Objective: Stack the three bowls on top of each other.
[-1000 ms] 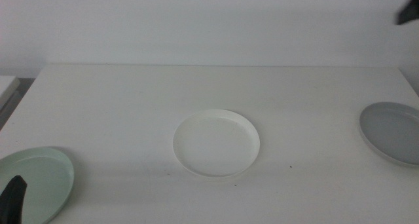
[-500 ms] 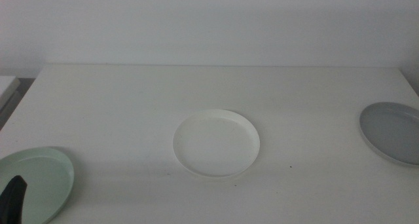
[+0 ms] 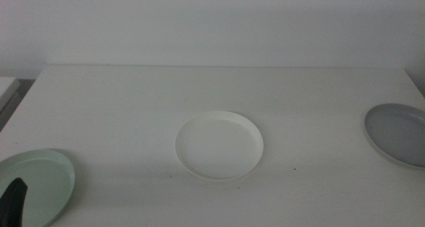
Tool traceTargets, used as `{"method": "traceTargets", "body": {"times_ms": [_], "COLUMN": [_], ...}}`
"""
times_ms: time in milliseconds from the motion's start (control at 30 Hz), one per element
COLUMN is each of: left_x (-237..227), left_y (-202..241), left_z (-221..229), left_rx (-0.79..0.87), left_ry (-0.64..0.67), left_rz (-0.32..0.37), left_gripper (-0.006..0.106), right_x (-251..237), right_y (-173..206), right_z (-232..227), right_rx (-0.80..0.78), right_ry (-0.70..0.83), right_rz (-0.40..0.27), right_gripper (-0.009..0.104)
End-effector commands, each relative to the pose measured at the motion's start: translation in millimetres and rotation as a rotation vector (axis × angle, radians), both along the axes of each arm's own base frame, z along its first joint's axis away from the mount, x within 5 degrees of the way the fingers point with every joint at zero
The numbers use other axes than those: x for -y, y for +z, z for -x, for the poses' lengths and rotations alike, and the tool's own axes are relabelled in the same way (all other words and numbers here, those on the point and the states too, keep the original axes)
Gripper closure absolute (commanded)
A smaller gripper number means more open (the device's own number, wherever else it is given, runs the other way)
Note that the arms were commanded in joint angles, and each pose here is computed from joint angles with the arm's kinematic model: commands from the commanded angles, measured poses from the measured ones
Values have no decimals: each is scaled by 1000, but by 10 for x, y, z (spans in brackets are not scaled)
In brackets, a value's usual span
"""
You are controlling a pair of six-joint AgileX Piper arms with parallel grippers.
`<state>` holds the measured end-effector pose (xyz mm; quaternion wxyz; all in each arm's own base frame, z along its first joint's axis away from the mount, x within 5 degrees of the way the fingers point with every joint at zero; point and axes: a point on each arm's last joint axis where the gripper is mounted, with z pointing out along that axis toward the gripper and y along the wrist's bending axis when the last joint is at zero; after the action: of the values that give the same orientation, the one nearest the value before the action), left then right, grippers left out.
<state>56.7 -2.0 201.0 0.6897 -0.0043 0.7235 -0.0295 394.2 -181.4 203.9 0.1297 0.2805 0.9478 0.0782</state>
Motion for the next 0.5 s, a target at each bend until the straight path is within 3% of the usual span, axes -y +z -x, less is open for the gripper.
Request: {"method": "traceTargets", "body": {"times_ms": [0,167,467], "left_x": [0,0,0], "left_y": [17,17,17], "left_z": [3,3,3], "left_rx": [19,19,19], "left_ry": [0,0,0], "left_rz": [2,2,2], "left_gripper": [7,7,7], "right_x": [40,53,44], "right_y": [-89,-277,-462], "right_z": [-4,-20,-19], "right_rx": [-14,-60,-113], "right_ry": [-8,-4,-29], "right_rz": [-3,-21,-63], "right_gripper": [4,5,17]}}
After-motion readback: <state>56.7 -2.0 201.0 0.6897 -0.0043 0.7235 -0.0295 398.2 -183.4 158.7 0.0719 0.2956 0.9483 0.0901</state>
